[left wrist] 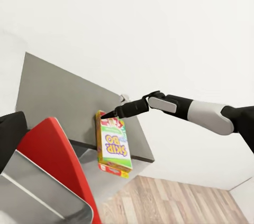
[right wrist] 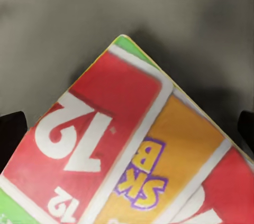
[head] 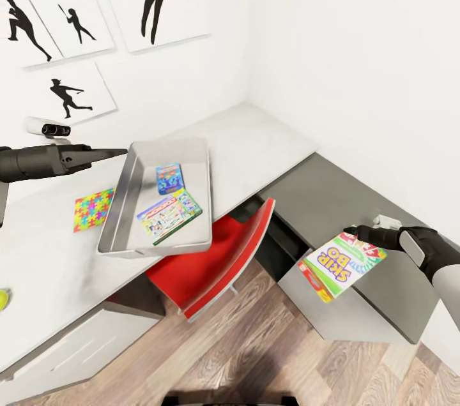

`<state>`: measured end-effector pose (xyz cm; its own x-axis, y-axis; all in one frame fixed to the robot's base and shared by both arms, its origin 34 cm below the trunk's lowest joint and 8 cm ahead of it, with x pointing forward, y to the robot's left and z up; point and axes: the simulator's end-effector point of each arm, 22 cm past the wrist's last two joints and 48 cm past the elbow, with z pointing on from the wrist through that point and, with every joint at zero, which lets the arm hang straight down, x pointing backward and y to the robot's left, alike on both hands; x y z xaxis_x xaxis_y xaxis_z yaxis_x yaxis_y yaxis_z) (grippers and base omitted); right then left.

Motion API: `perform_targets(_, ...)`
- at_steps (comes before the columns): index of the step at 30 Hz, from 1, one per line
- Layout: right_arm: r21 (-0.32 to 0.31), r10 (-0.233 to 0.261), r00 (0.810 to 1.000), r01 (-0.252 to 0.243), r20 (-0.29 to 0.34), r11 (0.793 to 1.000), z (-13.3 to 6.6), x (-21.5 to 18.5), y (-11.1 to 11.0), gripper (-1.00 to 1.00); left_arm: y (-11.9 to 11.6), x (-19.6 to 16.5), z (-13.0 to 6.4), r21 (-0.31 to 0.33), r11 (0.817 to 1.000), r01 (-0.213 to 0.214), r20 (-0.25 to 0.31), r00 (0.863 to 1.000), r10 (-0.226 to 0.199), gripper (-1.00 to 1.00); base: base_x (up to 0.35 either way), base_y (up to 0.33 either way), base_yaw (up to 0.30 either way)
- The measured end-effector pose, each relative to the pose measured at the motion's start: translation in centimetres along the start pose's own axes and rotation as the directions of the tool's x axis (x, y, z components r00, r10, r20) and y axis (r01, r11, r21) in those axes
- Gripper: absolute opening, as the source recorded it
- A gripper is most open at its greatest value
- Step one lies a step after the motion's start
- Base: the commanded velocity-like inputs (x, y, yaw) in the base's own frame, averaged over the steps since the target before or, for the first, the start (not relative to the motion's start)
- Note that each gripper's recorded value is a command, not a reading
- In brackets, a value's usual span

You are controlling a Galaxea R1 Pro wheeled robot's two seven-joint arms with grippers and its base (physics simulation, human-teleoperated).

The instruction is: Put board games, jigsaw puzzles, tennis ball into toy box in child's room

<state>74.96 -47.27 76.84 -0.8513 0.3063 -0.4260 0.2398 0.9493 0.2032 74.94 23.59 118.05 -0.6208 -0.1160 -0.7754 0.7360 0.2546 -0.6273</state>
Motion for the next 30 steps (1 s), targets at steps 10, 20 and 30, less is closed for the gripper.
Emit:
perform_targets(10, 0.000, 0.000, 1.000, 0.000, 0.000, 1.000, 0.00, 0.00, 0.00, 1.00, 0.00, -0.07, -0.08, -0.001, 1.000, 0.000, 0.003, 1.000, 0.000, 1.00, -0.062, 0.027, 0.000)
perform_targets(20, 0.001, -0.001, 1.000, 0.001, 0.002, 1.000, 0.03, -0.06, -0.03, 1.00, 0.03, -0.06, -0.04, 0.000, 1.000, 0.000, 0.002, 1.000, 0.000, 1.00, -0.064, 0.022, 0.000)
perform_targets(30, 0.001, -0.001, 1.000, 0.001, 0.003, 1.000, 0.00, -0.06, -0.02, 1.00, 0.00, -0.02, -0.04, 0.000, 1.000, 0.000, 0.001, 1.000, 0.000, 1.00, -0.027, 0.011, 0.000)
